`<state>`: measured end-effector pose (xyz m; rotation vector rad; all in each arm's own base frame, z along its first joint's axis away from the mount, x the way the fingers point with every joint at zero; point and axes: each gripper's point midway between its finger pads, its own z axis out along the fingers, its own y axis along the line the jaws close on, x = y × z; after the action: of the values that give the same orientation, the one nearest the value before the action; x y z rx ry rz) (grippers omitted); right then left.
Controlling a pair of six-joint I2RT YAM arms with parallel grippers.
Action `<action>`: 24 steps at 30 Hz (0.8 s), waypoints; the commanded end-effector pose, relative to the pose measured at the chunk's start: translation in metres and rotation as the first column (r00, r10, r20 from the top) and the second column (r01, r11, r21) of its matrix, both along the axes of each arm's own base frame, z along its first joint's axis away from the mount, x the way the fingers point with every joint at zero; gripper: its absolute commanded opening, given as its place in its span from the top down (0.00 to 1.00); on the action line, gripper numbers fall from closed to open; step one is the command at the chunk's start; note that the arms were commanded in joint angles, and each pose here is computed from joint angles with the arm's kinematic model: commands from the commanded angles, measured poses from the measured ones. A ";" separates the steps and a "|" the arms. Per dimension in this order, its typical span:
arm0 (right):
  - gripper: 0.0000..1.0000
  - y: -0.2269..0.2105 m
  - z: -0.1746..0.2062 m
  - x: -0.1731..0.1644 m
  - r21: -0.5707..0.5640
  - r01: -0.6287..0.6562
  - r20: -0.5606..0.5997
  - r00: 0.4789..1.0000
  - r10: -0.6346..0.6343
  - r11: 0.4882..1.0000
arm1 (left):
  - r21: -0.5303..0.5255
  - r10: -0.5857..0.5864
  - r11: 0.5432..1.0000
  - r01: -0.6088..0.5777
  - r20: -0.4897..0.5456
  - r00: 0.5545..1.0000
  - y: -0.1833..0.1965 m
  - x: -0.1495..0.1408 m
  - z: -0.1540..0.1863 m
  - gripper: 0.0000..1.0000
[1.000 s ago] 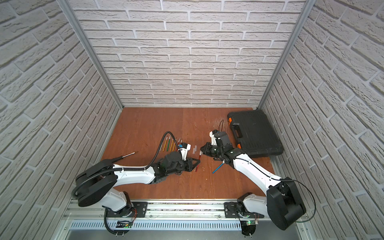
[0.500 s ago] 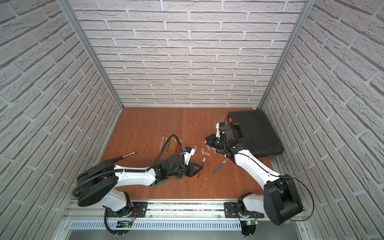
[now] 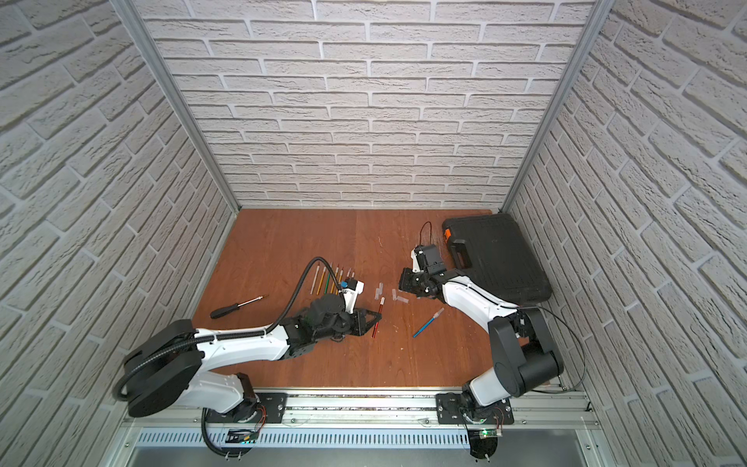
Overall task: Remove protective caps from carving knives
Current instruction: Place the protective sleeve at the center of the board.
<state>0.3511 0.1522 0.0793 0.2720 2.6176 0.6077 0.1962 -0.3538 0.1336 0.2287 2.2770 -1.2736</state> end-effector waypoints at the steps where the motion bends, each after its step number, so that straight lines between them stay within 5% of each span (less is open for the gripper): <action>1: 0.93 0.001 -0.005 0.006 -0.037 -0.033 0.002 0.999 0.033 0.999 | 0.033 0.013 0.999 -0.013 0.015 1.000 0.010 0.001 -0.006 1.00; 8: 0.75 0.005 -0.021 0.010 -0.064 -0.051 -0.026 0.998 0.050 0.997 | 0.052 0.028 0.998 -0.029 0.009 1.000 0.014 0.004 -0.011 1.00; 24: 0.71 0.013 -0.034 0.016 -0.114 -0.086 -0.023 0.996 0.083 0.990 | 0.087 0.055 0.995 -0.054 -0.008 0.998 0.025 0.016 -0.016 1.00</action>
<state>0.3516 0.1578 0.0354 0.1790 2.7397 0.4801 0.2096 -0.3285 0.1098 0.1725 2.3641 -1.1424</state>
